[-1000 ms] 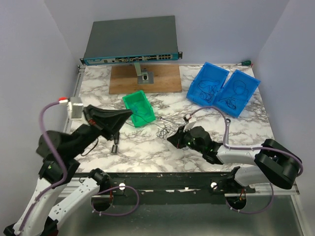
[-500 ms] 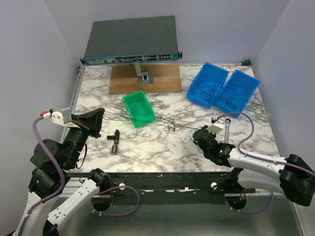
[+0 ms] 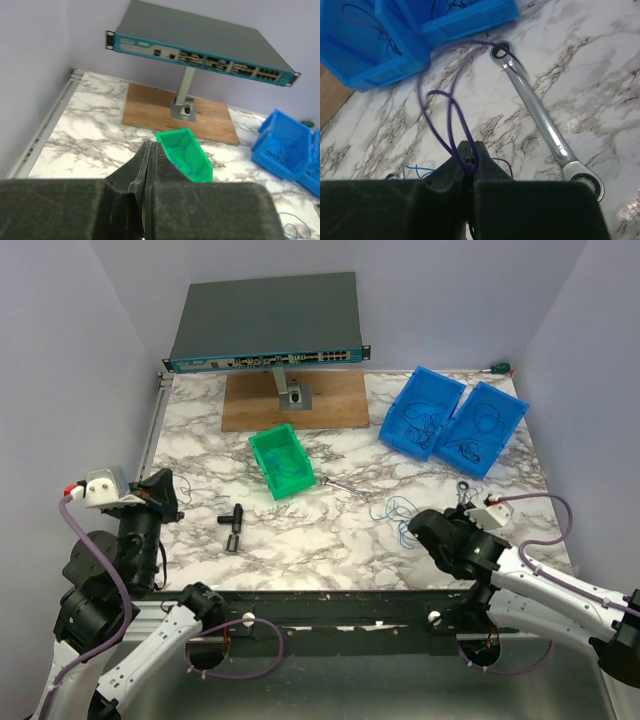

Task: Untangle the cables

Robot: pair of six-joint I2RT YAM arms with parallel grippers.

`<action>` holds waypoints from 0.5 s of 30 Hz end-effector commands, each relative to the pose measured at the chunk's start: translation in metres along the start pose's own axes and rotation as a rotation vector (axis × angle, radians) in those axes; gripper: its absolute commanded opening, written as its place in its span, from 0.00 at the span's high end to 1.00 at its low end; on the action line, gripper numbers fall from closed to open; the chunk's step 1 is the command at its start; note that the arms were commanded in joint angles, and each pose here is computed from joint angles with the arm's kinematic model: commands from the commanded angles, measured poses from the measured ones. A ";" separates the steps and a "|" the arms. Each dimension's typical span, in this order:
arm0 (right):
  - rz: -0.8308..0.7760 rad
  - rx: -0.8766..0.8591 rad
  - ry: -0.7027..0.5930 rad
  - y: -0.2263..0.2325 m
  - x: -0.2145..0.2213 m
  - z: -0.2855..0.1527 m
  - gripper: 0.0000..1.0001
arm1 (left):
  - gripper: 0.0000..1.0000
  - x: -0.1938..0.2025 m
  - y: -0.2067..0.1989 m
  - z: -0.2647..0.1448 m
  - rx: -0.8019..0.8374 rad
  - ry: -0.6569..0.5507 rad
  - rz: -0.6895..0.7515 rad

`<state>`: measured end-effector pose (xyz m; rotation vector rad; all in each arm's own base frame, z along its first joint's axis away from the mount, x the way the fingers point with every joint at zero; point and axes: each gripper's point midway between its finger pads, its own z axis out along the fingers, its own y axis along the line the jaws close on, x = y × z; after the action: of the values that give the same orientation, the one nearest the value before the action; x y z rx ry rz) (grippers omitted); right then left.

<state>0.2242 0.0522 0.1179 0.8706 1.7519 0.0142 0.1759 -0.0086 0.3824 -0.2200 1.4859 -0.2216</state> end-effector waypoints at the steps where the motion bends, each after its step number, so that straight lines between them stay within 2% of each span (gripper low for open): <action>1: 0.034 0.055 -0.141 -0.016 -0.038 -0.002 0.99 | 1.00 0.002 0.047 -0.011 -0.234 -0.024 0.002; 3: 0.030 0.055 -0.147 -0.015 -0.042 -0.004 0.99 | 1.00 -0.002 0.048 -0.014 -0.221 -0.050 -0.003; 5: -0.066 -0.033 -0.104 0.016 -0.036 -0.004 0.99 | 1.00 0.000 0.028 -0.011 -0.093 -0.067 -0.008; 6: -0.156 -0.087 -0.058 0.029 -0.027 -0.006 0.94 | 1.00 0.003 0.012 -0.010 0.001 -0.065 -0.005; 8: -0.238 -0.229 0.035 0.060 -0.011 -0.013 0.72 | 1.00 0.010 -0.015 -0.008 0.139 -0.034 -0.002; 9: -0.257 -0.289 0.072 0.072 -0.004 -0.017 0.50 | 1.00 0.014 -0.025 -0.006 0.183 -0.010 0.005; 11: -0.296 -0.397 0.122 0.093 0.003 -0.027 0.26 | 1.00 0.019 -0.038 -0.004 0.231 0.032 0.007; 12: -0.308 -0.443 0.132 0.101 0.004 -0.031 0.17 | 1.00 0.020 -0.042 -0.003 0.247 0.046 0.011; 13: -0.328 -0.482 0.141 0.109 0.004 -0.035 0.12 | 1.00 0.022 -0.048 -0.002 0.269 0.063 0.017; 15: -0.377 -0.553 0.158 0.122 0.003 -0.044 0.10 | 1.00 0.023 -0.060 -0.002 0.321 0.086 0.015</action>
<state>0.2431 0.1111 0.1431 0.4273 1.9173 0.1294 0.1762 -0.0347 0.3675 -0.0997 1.4995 -0.3174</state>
